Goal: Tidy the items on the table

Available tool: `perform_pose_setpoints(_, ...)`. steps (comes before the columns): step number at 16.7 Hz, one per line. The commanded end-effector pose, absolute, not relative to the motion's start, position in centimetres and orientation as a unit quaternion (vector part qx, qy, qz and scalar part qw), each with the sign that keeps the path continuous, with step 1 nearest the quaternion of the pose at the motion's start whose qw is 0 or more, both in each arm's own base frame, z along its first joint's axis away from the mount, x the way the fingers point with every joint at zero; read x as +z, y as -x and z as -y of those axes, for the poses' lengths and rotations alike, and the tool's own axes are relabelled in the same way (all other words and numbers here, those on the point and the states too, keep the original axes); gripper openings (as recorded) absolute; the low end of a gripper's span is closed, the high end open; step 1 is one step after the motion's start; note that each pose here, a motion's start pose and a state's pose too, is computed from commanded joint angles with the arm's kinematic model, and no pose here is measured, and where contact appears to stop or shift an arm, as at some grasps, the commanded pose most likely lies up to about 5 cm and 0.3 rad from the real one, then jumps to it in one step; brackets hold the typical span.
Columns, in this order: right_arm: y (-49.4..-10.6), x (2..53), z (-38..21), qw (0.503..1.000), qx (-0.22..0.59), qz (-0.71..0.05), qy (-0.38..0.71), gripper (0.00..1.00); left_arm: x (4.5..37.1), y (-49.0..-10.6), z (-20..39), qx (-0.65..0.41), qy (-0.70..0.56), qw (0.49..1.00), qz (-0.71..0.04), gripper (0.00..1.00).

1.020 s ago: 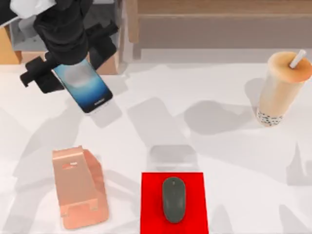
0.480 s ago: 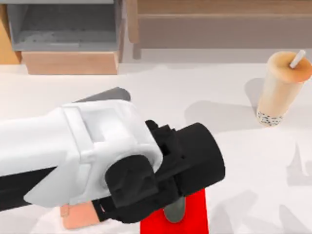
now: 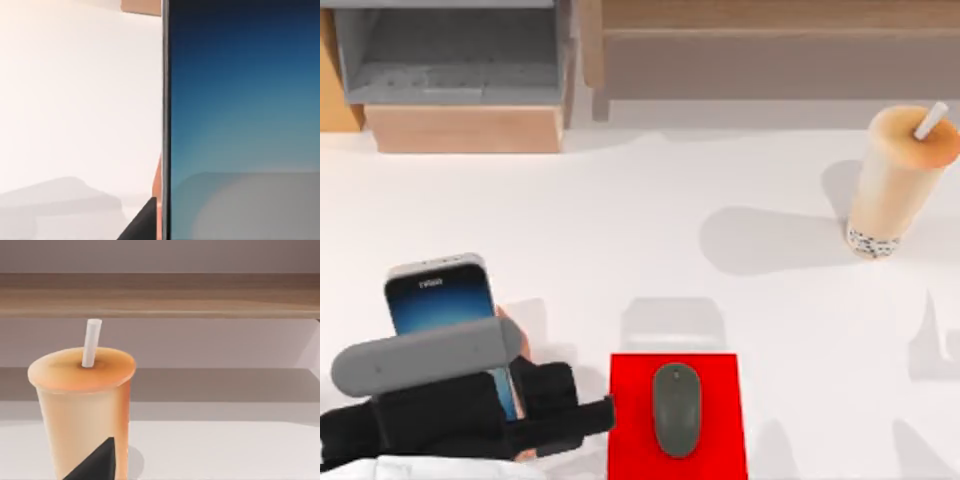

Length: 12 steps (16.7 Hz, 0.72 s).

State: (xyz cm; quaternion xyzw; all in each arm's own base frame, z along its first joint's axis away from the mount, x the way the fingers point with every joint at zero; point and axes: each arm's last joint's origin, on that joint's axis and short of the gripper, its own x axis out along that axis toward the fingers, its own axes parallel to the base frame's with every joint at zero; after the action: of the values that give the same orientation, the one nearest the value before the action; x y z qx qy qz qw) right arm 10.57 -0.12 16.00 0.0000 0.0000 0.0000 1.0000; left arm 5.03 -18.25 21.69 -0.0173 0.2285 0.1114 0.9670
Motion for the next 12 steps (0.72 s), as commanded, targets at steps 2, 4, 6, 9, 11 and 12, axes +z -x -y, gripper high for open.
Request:
perform_pose_setpoints(2, -10.6, 16.0, 0.1, 1.0, 0.0, 0.0, 0.0, 1.0, 21.7, -5.0, 18.3, 0.111, 0.017, 0.967, -0.228, 0.0)
perform_pose_setpoints(4, -10.6, 16.0, 0.1, 1.0, 0.0, 0.0, 0.0, 1.0, 21.7, -5.1, 18.3, 0.113, 0.017, 0.966, -0.23, 0.0)
perform_pose_setpoints(6, -10.6, 16.0, 0.1, 1.0, 0.0, 0.0, 0.0, 1.0, 21.9, -5.0, 18.5, 0.108, 0.026, 0.967, -0.228, 0.0)
perform_pose_setpoints(9, -10.6, 16.0, 0.1, 1.0, 0.0, 0.0, 0.0, 1.0, 23.7, -4.6, 19.7, 0.069, 0.094, 0.969, -0.217, 0.0)
perform_pose_setpoints(11, -10.6, 16.0, 0.1, 1.0, 0.0, 0.0, 0.0, 1.0, 25.3, -4.4, 20.4, 0.039, 0.148, 0.965, -0.211, 0.0)
perform_pose_setpoints(12, -10.6, 16.0, 0.1, 1.0, 0.0, 0.0, 0.0, 1.0, 26.0, -4.3, 20.6, 0.025, 0.172, 0.963, -0.208, 0.0)
